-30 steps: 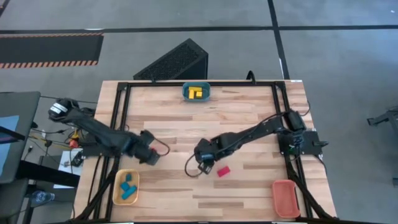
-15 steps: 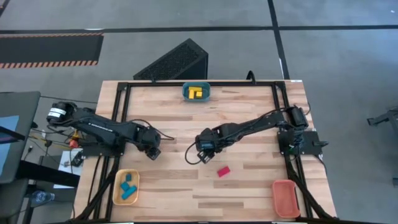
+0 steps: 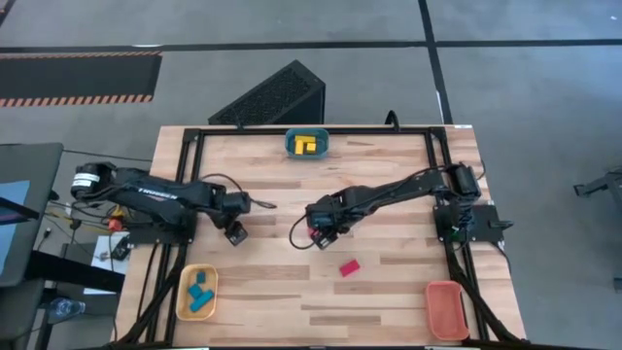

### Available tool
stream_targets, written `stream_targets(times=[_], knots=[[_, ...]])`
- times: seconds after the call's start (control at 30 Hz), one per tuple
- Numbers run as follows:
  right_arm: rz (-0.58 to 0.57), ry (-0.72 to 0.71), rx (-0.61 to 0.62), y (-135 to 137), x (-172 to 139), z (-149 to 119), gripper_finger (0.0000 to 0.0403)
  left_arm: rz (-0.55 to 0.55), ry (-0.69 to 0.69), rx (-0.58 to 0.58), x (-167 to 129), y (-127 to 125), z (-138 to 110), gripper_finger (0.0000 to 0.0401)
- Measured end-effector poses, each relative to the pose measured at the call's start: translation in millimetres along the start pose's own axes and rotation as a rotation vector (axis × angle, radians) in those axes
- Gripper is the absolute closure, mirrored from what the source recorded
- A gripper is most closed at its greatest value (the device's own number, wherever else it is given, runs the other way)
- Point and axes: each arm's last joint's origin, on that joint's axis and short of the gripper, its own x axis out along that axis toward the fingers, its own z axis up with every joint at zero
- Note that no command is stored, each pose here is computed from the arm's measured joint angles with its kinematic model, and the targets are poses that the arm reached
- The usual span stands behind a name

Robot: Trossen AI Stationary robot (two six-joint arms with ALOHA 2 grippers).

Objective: Sort & place blocks by color
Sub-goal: Put the left red block into the orange bin

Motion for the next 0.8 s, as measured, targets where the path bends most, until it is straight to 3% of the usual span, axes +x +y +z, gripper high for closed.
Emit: stream_targets(times=[0.17, 0.3, 0.43, 0.53, 0.67, 0.8], knots=[[-0.003, -0.012, -0.091, 5.5, -24.4, 6.9, 0.0206, -0.089, -0.214, 0.089, -3.6, -2.3, 24.6, 0.0304], [-0.141, -0.183, -0.225, 6.6, -55.0, 5.7, 0.0217, -0.284, -0.460, 0.083, -13.1, -14.8, 53.2, 0.0304], [-0.234, -0.322, -0.260, -13.0, -89.5, 1.5, 0.0235, -0.446, -0.535, 0.063, -9.1, -24.4, 72.8, 0.0304], [-0.258, -0.405, -0.250, -36.6, -104.1, -8.5, 0.0247, -0.469, -0.603, 0.093, -9.3, -41.5, 91.3, 0.0304], [-0.163, -0.456, -0.250, -70.7, -100.2, -31.4, 0.0260, -0.455, -0.693, 0.190, -10.9, -77.1, 120.7, 0.0304], [0.055, -0.422, -0.254, -105.0, -99.2, -61.4, 0.0274, -0.484, -0.735, 0.229, -13.2, -118.0, 148.9, 0.0282]])
